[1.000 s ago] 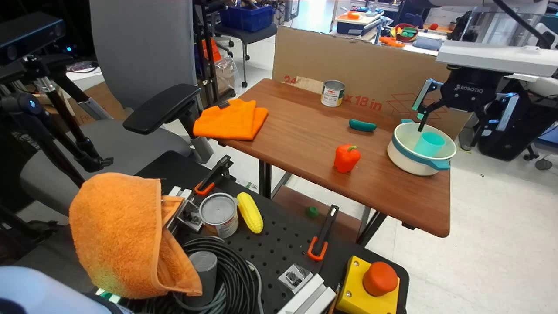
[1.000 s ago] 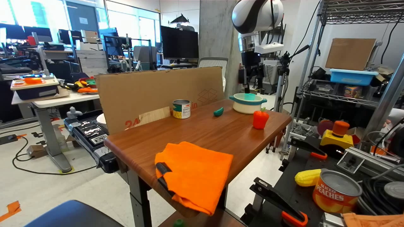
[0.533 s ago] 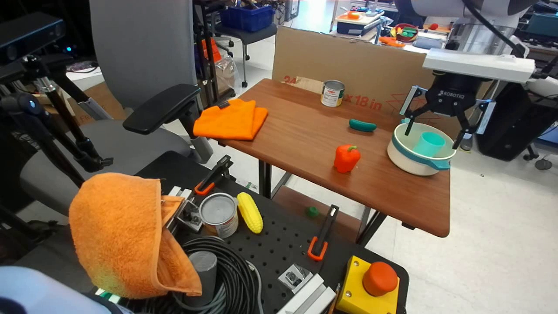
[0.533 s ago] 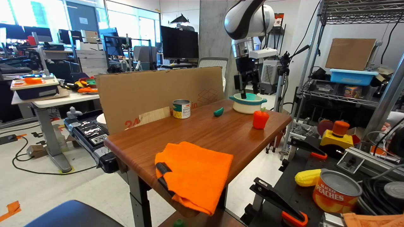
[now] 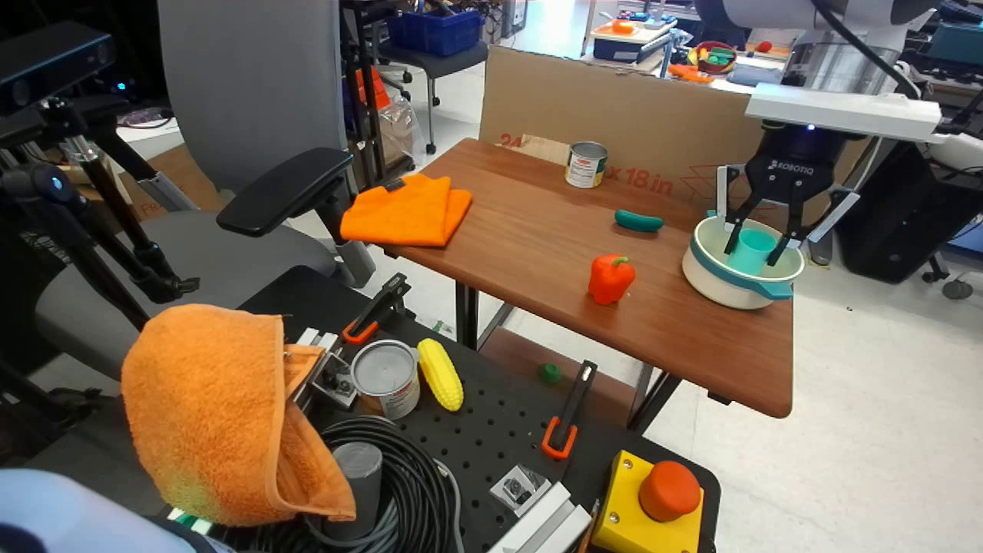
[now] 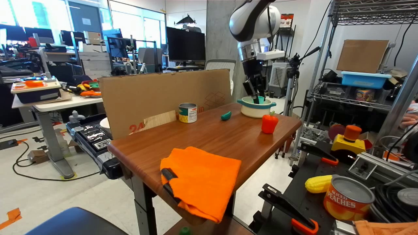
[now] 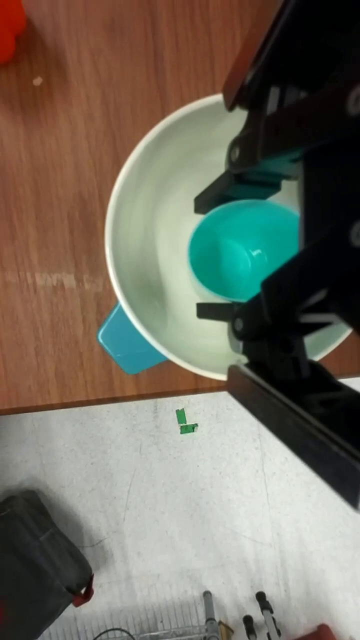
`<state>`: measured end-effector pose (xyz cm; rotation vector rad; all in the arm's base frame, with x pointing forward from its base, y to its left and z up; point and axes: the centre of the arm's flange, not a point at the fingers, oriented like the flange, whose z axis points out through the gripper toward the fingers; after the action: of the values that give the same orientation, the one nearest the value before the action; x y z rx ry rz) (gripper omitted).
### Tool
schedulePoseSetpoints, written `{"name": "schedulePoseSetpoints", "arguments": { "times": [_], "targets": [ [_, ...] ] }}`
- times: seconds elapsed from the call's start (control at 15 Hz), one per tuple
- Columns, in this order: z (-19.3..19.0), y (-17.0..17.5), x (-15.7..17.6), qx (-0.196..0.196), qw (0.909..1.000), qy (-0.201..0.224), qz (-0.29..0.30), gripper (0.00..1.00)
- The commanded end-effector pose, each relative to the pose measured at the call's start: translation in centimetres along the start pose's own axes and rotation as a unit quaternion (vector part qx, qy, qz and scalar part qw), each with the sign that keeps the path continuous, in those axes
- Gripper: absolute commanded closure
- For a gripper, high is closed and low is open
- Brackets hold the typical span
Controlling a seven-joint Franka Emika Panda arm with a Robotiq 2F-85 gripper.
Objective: Remove the blue cup from the pot
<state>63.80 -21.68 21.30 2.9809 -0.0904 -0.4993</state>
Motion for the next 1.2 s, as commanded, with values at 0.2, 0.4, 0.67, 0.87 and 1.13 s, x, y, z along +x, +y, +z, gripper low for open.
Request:
{"name": "schedulePoseSetpoints", "arguments": {
  "times": [0.2,0.4,0.67,0.87,1.13],
  "targets": [
    [-3.1,0.7,-5.6,-0.020,0.9964,-0.001,-0.082,0.83],
    [-4.8,1.6,-9.7,-0.050,0.9905,0.052,-0.117,0.83],
    [-6.1,2.9,-14.5,-0.056,0.9795,0.113,-0.157,0.83],
    [-5.1,3.1,-17.1,-0.047,0.9762,0.130,-0.168,0.83],
    [-1.7,2.3,-18.7,-0.027,0.9820,0.096,-0.160,0.83]
  ]
}}
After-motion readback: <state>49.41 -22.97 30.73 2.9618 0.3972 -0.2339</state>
